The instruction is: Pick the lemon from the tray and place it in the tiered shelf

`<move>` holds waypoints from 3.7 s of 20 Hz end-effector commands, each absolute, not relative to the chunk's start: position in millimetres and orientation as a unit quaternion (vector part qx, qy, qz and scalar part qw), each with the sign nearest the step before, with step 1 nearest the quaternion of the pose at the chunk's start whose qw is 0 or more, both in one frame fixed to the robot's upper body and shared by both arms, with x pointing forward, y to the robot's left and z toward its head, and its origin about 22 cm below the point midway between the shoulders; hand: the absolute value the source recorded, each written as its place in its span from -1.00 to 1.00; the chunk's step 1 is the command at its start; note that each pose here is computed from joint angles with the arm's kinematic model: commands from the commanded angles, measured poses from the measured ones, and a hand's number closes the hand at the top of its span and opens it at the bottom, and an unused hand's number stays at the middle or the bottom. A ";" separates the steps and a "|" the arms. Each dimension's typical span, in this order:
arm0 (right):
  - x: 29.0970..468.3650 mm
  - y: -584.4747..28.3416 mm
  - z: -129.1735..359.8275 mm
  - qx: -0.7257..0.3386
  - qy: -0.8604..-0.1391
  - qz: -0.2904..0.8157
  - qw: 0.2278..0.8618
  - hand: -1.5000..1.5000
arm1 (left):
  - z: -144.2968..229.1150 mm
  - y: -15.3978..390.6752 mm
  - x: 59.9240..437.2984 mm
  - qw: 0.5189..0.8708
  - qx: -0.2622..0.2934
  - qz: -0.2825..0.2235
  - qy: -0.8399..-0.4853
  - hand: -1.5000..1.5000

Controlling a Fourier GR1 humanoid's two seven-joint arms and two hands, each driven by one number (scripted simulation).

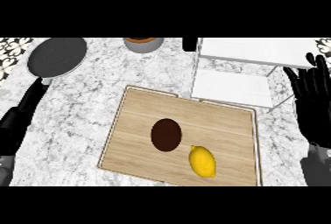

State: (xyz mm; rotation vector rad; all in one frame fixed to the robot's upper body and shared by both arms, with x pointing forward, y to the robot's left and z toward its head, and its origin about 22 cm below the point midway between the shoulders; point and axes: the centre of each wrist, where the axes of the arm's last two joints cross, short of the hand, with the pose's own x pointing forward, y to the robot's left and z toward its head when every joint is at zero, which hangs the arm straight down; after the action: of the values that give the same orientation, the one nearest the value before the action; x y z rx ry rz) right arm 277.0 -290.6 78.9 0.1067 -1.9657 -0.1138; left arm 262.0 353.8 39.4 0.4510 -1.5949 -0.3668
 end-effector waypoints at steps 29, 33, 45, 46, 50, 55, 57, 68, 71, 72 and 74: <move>206.7 -185.2 259.6 0.054 -0.678 0.693 0.239 -1.00 | 55.7 281.5 256.2 0.691 0.119 0.019 -0.712 0.00; 173.7 -174.8 252.4 -0.026 -0.654 0.718 0.237 -1.00 | 48.0 271.8 256.3 0.698 0.119 0.020 -0.706 0.00; 150.1 -127.6 189.5 -0.189 -0.596 0.747 0.226 -1.00 | 48.2 267.2 256.9 0.683 0.117 0.015 -0.721 0.00; 162.8 -120.5 191.1 -0.203 -0.577 0.756 0.232 -1.00 | 48.5 273.1 250.4 0.691 0.110 0.013 -0.714 0.00; 153.4 -122.1 174.7 -0.226 -0.582 0.743 0.240 -1.00 | 76.6 272.6 238.4 0.693 0.099 0.013 -0.714 0.00; 179.2 -137.7 153.8 -0.207 -0.586 0.740 0.255 -1.00 | 63.9 268.2 250.8 0.687 0.108 0.018 -0.718 0.00; 164.3 -123.7 147.2 -0.202 -0.588 0.741 0.255 -1.00 | 76.2 255.8 255.3 0.687 0.113 0.023 -0.717 0.00; 207.0 -136.0 111.8 -0.199 -0.576 0.751 0.255 -1.00 | 50.0 264.3 249.8 0.693 0.109 0.017 -0.712 0.00; 225.0 -145.8 104.5 -0.187 -0.590 0.744 0.254 -1.00 | 74.0 271.1 239.9 0.687 0.111 0.014 -0.718 0.00; 214.9 -145.5 91.4 -0.182 -0.595 0.743 0.246 -1.00 | 55.5 274.2 245.5 0.687 0.114 0.014 -0.717 0.00; 213.6 -117.5 115.8 -0.177 -0.599 0.740 0.250 -1.00 | 55.0 258.1 263.1 0.690 0.106 0.024 -0.716 0.00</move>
State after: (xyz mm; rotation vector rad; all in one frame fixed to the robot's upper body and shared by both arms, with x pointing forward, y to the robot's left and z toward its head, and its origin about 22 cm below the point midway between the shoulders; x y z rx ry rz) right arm 212.3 -131.9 107.3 -0.5114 -1.6037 2.0204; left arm 254.0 266.2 55.6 0.2465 -1.6071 0.0412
